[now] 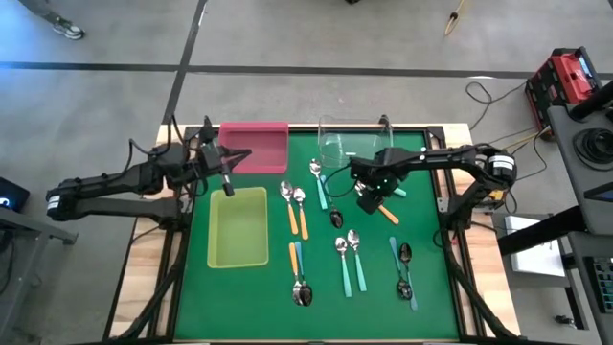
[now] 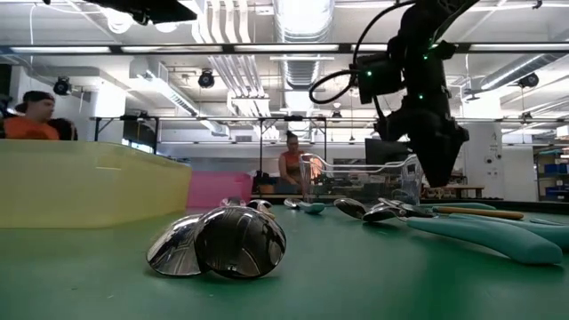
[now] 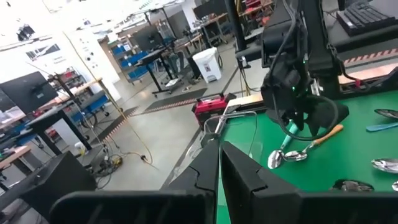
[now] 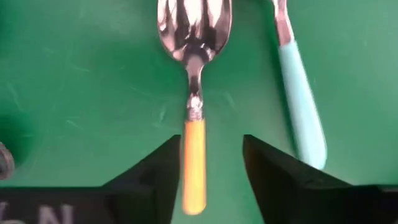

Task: Sort silverware by color (type)
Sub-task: Put the yellow spoon into the transparent bin

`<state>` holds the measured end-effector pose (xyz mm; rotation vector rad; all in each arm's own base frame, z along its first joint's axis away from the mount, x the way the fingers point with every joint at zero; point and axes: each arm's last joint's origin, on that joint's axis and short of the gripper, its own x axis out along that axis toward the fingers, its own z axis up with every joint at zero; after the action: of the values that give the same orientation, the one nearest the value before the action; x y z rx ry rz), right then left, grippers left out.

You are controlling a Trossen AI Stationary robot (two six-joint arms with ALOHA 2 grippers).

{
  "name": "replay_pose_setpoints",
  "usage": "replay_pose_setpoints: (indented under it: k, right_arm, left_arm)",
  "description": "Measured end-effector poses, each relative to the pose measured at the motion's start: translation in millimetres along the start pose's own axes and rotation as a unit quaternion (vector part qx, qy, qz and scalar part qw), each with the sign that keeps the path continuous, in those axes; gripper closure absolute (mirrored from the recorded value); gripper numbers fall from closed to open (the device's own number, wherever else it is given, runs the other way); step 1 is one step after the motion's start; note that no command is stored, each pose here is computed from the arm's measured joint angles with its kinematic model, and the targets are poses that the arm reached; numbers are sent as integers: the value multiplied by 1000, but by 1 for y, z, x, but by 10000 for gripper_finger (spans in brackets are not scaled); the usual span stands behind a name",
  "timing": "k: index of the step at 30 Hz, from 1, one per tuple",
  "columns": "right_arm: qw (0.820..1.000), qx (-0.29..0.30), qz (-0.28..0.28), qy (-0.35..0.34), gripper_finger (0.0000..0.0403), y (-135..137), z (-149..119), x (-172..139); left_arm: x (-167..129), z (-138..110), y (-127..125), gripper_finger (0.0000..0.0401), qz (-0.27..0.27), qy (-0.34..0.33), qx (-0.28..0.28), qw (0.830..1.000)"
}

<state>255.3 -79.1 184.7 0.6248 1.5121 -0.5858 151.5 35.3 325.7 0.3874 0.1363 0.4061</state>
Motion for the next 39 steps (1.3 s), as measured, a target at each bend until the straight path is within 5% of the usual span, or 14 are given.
replay_pose_setpoints:
  k: [7, 30, 34, 39]
  right_arm:
    - [999, -35, 9, -19, 183, -1, -1, 16]
    - [996, -37, 20, -75, 184, -3, -5, 45]
    - [996, -36, 19, -75, 206, -4, -5, 45]
    - [996, -37, 18, -78, 280, -3, -5, 45]
  left_arm:
    - [0, 0, 0, 401, -1, 2, 0, 1000]
    - [3, -3, -2, 401, -7, 13, 0, 1000]
    - [3, -3, -2, 401, -6, 13, -1, 1000]
    - [3, -3, -2, 401, -6, 13, -1, 1000]
